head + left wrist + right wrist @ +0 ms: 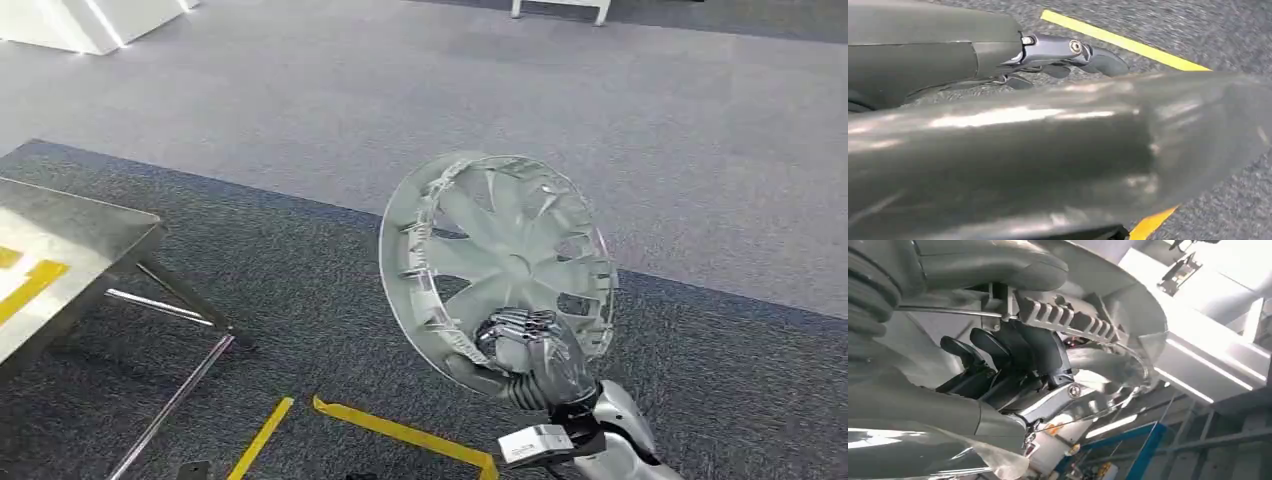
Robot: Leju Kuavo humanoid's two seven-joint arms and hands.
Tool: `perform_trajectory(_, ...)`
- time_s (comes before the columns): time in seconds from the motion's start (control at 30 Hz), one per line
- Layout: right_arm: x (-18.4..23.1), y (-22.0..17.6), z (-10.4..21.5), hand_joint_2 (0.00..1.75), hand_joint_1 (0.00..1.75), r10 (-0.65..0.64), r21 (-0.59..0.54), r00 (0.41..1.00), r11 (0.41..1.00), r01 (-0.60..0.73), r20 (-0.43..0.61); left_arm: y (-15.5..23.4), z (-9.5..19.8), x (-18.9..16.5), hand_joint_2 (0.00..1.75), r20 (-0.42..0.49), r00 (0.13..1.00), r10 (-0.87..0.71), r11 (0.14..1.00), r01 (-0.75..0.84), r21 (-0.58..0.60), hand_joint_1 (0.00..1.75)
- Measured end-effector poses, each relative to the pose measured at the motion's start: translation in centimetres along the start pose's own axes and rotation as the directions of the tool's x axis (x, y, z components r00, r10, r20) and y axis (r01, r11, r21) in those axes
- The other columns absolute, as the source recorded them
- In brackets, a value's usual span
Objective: Take the parts from the cabinet and place them on the table.
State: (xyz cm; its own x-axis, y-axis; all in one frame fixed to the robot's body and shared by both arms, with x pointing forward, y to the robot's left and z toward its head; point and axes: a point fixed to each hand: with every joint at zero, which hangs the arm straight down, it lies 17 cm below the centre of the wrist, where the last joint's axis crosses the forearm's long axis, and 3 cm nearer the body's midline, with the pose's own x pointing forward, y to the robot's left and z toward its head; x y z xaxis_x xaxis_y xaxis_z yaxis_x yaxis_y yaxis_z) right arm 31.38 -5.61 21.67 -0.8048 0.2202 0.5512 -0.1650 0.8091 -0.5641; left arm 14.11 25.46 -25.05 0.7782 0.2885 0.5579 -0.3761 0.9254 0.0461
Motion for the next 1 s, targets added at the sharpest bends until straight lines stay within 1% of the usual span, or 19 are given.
perform_trajectory(0.13,0.3,-0.3,0.3,1.75,1.75,0.002,-0.015,1.000,1.000,-0.002,-0.003,-0.1,-0.1,0.6,0.00,0.022,1.000,-0.020,1.000,0.021,-0.004,0.00)
perform_trajectory(0.27,0.7,-0.4,0.6,1.75,1.75,0.009,-0.025,1.000,1.000,-0.009,-0.005,0.5,-0.1,0.8,0.00,0.045,0.997,-0.057,0.998,0.055,0.026,0.00)
perform_trajectory(0.37,0.9,-0.5,0.9,1.75,1.75,0.013,-0.030,1.000,0.999,-0.013,-0.008,0.2,-0.2,1.1,0.00,0.056,0.996,-0.070,0.997,0.070,0.017,0.00)
perform_trajectory(0.53,0.7,-0.1,1.9,1.75,1.75,0.007,-0.021,1.000,1.000,-0.008,-0.029,0.1,-0.2,1.1,0.00,0.057,0.996,-0.076,0.997,0.075,0.012,0.00)
perform_trajectory(1.0,1.0,-0.2,2.3,1.75,1.75,0.009,-0.030,0.999,0.999,-0.010,-0.033,0.2,-0.1,0.9,0.00,0.055,0.995,-0.079,0.997,0.079,0.008,0.00)
